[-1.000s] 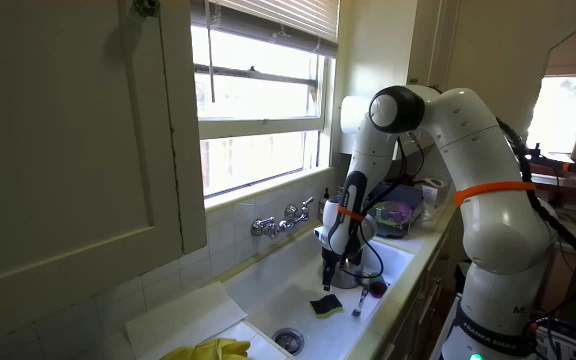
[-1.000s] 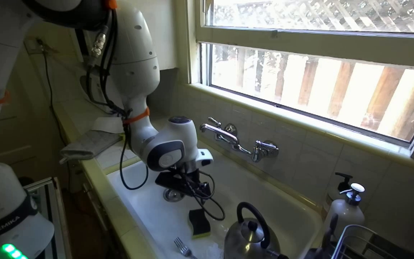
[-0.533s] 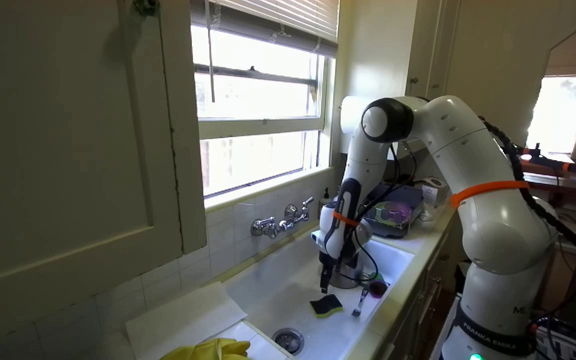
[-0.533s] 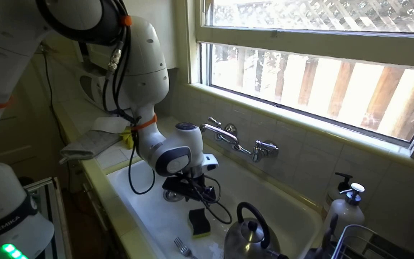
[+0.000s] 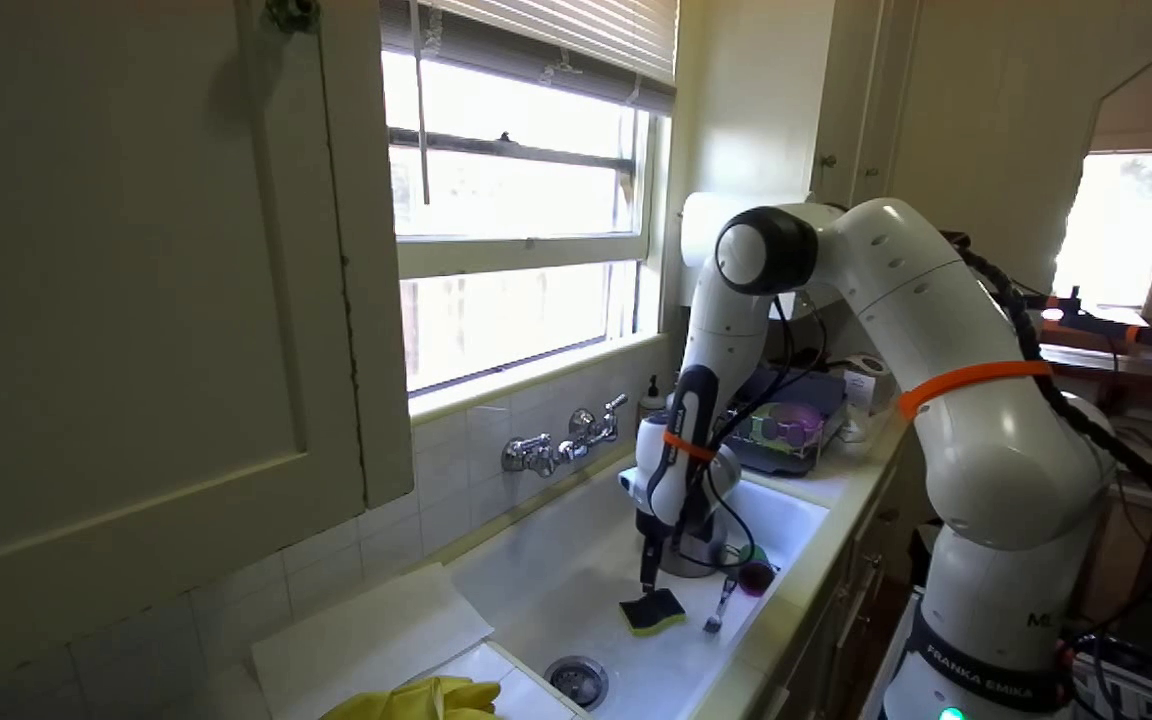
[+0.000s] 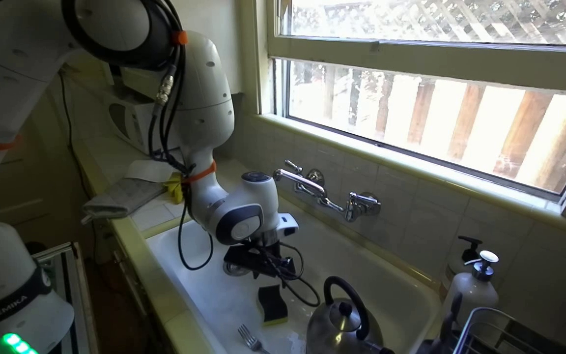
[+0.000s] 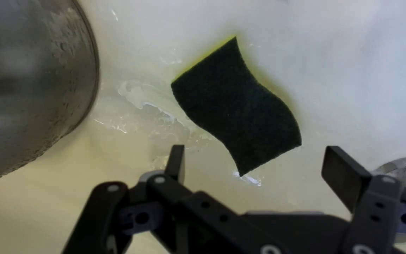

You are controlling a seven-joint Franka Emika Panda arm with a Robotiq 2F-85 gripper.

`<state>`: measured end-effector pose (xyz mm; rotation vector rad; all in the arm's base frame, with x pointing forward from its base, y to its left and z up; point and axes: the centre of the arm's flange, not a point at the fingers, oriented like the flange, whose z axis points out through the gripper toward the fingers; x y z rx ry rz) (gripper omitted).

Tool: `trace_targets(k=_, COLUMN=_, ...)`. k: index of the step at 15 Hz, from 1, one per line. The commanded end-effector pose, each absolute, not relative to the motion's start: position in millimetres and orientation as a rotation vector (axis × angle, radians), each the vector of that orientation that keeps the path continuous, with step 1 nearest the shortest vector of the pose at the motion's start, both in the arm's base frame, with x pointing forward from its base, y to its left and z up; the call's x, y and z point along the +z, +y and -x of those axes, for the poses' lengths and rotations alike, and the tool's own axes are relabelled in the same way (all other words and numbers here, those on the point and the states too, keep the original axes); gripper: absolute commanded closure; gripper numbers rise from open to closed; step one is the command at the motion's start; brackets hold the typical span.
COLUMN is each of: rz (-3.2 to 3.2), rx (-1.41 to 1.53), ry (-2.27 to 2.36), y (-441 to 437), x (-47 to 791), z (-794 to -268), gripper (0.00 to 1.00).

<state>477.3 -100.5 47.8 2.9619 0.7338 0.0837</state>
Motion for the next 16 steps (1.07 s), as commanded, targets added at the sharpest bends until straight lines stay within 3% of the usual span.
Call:
trace_targets(k=1, rz=-2.932, rx=0.077, ry=0.891, y=-106, x=14, z=-487, gripper=0.0)
trace_targets(k=15, rz=-2.823, rx=0.022, ry=1.178, y=-108, x=-46, z=-498, gripper=0.0)
trace_targets(k=16, rz=-2.819, rx=0.022, ry=1.183, y=-108, x=-48, z=-499, gripper=0.23)
